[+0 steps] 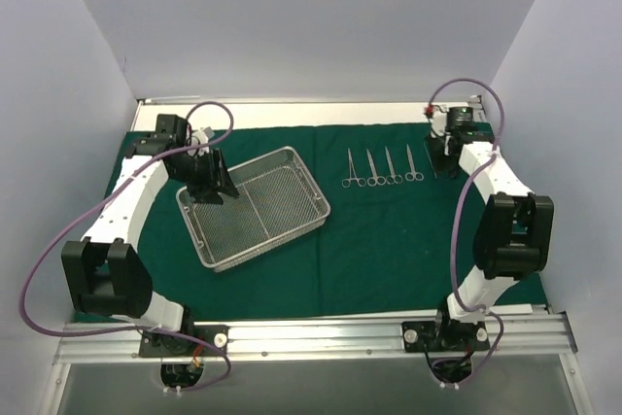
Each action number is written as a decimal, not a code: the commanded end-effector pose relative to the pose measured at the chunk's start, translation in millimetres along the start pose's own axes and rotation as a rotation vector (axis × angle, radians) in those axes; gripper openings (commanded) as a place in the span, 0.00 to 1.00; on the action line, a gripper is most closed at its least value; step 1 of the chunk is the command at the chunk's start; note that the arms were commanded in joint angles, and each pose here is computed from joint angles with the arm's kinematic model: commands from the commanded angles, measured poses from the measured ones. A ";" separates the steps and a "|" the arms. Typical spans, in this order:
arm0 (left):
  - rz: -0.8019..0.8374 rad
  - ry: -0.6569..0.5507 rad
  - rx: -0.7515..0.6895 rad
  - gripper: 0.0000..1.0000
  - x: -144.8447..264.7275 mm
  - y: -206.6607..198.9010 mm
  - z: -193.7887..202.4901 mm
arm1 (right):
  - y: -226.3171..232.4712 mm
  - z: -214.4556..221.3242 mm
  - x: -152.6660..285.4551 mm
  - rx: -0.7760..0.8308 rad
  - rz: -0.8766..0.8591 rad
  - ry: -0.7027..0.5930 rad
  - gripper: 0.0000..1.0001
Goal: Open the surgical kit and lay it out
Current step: Place the medical item in the surgical kit.
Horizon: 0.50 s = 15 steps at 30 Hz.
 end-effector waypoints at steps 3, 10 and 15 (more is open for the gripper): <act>0.052 -0.036 -0.059 0.59 -0.6 -5.8 -18.8 | -54.2 -10.4 -20.2 -0.154 0.212 0.083 0.00; 0.055 -0.004 -0.037 0.58 -5.5 -4.6 -25.7 | -74.2 -6.7 -66.1 -0.229 0.195 0.152 0.00; 0.057 0.008 -0.020 0.58 -7.9 -1.2 -32.7 | -74.0 -0.7 -79.0 -0.232 0.183 0.176 0.00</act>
Point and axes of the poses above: each gripper's point midway between its finger pads, its own x axis back along the fingers, its own y axis along the line the jaws close on, z = x × y, the point moved 10 cm from there along x, back along the fingers, and after that the axes turned 8 degrees about x, right-handed, at the moved point
